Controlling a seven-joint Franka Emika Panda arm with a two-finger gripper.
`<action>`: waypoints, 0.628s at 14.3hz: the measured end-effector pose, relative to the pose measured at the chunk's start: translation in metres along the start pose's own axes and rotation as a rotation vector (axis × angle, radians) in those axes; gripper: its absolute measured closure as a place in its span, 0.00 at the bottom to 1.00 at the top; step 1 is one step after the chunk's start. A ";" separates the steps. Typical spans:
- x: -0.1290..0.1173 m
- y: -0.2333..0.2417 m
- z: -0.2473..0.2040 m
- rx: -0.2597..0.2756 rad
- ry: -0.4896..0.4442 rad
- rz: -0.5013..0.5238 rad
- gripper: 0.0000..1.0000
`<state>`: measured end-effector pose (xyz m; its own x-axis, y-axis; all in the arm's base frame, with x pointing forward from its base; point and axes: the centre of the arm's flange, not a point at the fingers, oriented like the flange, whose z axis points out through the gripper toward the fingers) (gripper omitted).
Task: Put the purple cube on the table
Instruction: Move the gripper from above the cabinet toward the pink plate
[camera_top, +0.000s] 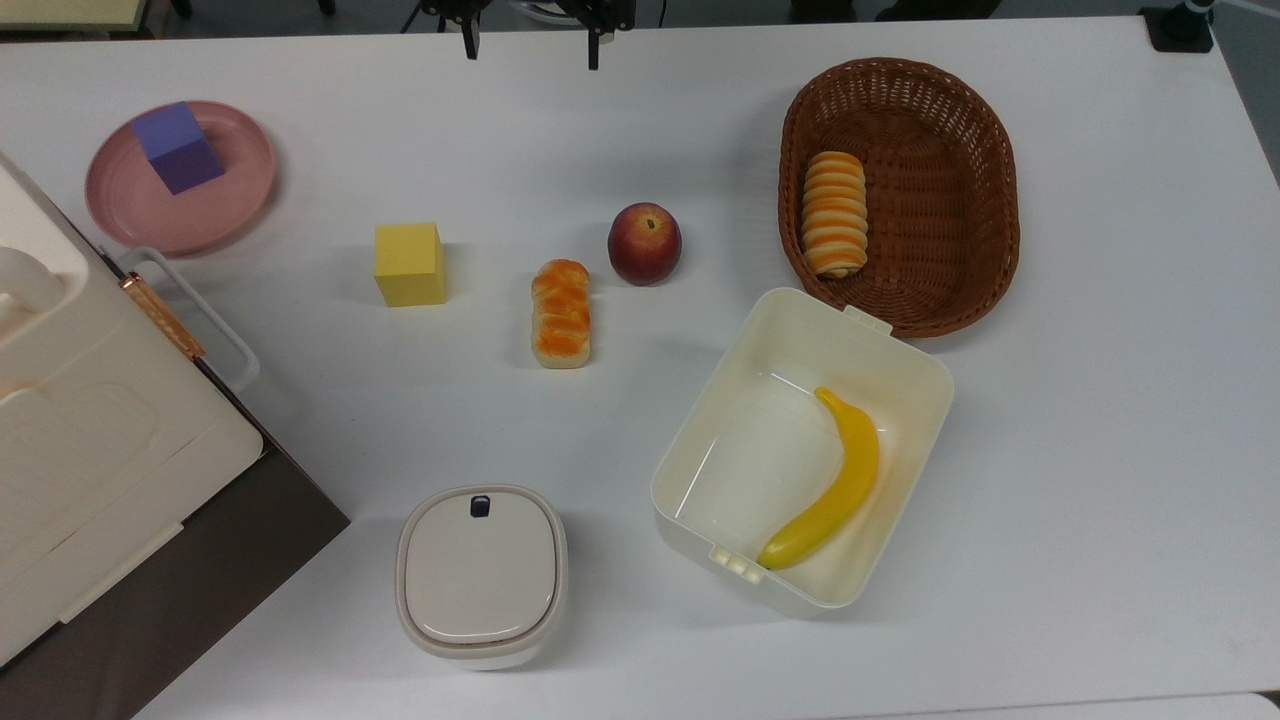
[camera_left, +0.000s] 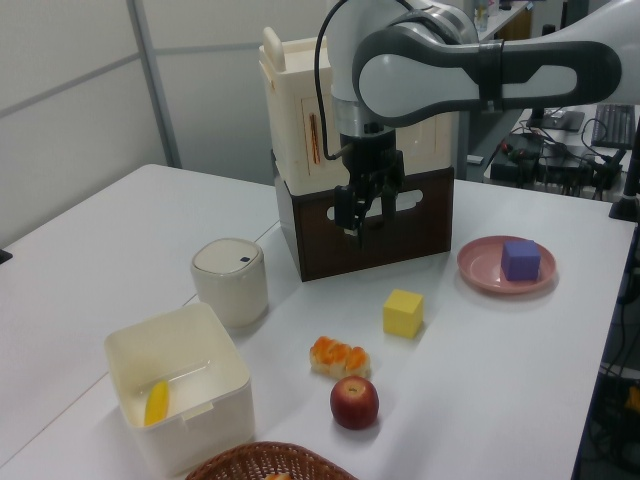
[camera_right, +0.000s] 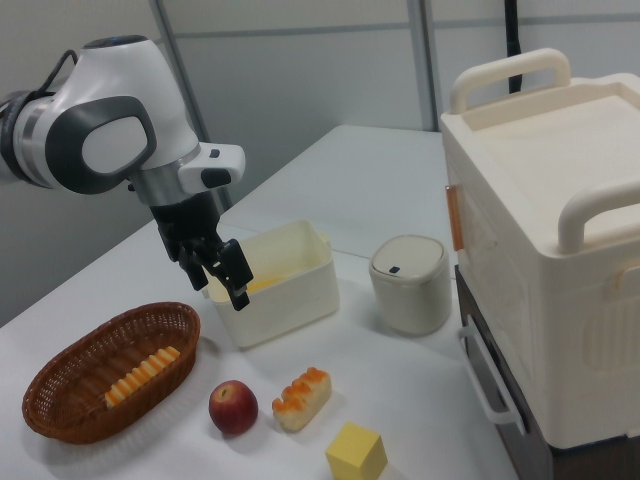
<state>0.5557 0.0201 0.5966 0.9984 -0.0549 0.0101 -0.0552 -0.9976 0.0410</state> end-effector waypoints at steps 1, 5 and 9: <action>0.000 0.000 0.001 0.000 -0.002 0.000 0.00; -0.001 0.000 0.003 -0.002 -0.018 0.001 0.00; 0.001 0.024 0.005 -0.002 -0.020 0.023 0.00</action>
<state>0.5553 -0.0045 0.5930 0.9969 -0.0788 -0.0093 -0.0783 -0.9960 0.0428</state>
